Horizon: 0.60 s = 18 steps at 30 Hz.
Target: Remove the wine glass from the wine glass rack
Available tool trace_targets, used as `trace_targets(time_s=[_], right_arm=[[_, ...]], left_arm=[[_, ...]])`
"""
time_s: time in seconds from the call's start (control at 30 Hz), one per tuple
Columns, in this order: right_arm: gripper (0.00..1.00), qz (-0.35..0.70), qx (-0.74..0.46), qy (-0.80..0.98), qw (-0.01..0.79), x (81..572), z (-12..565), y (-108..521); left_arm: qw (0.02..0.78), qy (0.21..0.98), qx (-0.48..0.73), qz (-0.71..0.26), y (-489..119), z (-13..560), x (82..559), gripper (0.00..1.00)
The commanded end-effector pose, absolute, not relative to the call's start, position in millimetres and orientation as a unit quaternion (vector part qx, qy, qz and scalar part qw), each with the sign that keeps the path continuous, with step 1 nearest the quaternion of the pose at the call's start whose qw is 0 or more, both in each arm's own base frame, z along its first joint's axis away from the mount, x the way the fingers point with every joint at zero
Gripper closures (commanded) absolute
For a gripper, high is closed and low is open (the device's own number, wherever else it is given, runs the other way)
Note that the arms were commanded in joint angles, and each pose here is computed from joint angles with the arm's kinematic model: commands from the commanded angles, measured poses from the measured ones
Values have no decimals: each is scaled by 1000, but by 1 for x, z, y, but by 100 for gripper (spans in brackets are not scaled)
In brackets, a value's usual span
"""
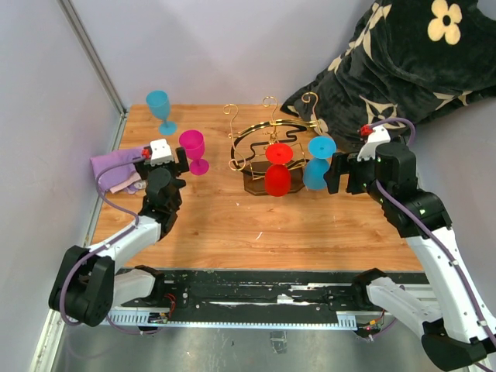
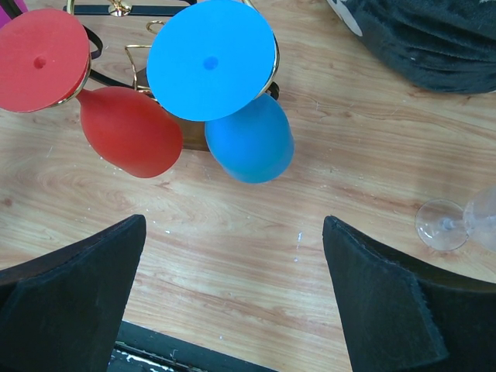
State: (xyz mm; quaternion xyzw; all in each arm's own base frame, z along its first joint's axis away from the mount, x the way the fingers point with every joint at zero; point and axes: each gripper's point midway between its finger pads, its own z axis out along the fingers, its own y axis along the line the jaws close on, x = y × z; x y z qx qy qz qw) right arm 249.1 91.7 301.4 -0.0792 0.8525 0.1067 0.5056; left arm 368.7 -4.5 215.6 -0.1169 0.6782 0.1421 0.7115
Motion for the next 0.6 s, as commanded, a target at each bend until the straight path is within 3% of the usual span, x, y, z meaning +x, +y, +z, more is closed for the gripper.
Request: trace_targets(time_s=[0.0, 0.37, 0.47, 0.57], right_arm=[[3, 98, -66, 847, 518, 252, 311, 85], [14, 187, -27, 831, 524, 248, 335, 108], [21, 209, 3, 825, 525, 260, 341, 113], [34, 245, 29, 821, 515, 279, 344, 116]], left_arm=[[728, 659, -140, 125, -2, 247, 368, 0], [717, 686, -121, 38, -26, 300, 357, 0], [705, 701, -105, 8, -39, 319, 356, 2], [697, 712, -77, -35, -58, 338, 357, 7]])
